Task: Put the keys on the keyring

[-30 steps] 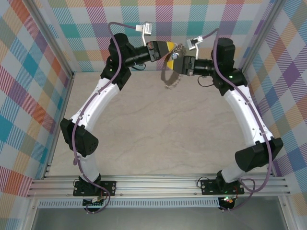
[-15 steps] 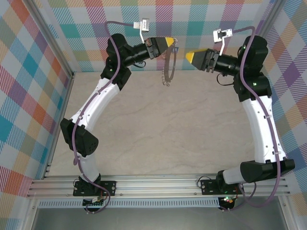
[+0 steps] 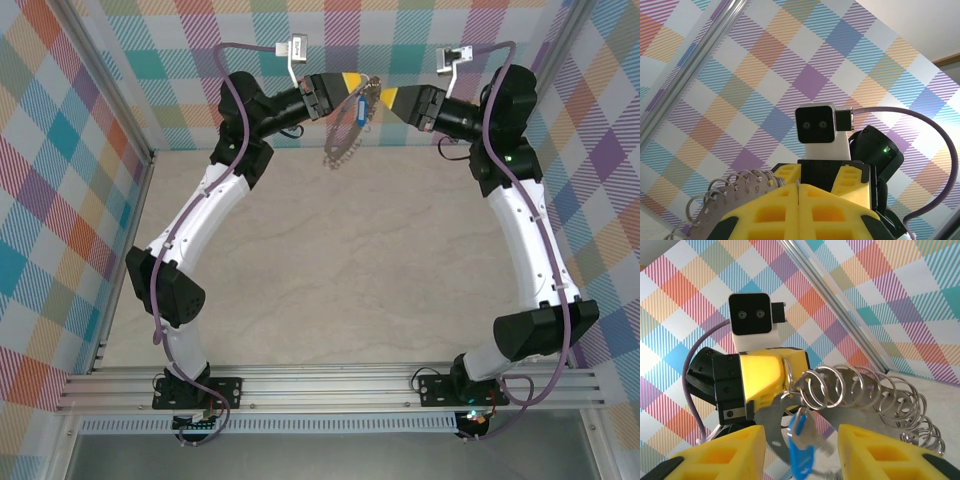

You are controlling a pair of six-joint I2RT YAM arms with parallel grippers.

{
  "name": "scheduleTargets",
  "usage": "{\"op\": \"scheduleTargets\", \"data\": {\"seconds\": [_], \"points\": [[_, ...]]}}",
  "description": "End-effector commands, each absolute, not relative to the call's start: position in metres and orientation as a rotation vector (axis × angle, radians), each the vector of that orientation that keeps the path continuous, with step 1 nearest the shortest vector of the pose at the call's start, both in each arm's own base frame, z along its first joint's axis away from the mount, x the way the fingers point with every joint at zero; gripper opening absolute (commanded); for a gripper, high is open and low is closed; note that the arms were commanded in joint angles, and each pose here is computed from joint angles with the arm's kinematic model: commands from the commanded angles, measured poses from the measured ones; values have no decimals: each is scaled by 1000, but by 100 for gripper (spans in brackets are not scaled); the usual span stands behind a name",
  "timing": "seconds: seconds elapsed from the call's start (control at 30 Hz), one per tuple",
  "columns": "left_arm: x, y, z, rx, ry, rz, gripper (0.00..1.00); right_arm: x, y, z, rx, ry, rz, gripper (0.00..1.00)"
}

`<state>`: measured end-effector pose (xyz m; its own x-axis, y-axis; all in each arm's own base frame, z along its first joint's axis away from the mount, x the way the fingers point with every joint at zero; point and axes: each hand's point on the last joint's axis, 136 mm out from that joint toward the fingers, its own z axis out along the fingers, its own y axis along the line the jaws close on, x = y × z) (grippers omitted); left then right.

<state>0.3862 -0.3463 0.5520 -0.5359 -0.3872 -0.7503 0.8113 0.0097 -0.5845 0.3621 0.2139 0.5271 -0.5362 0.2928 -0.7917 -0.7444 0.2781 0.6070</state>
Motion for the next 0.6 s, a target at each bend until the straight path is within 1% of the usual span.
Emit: {"op": "scheduleTargets", "data": {"seconds": [0.0, 0.33, 0.57], "points": [[372, -347, 566, 526, 1304, -1700, 0, 350, 219, 557, -478, 1531, 1424, 41], [370, -347, 564, 535, 1307, -1700, 0, 351, 229, 564, -500, 1513, 1439, 37], [367, -347, 565, 544, 1303, -1702, 0, 355, 232, 560, -493, 1524, 1446, 37]]}}
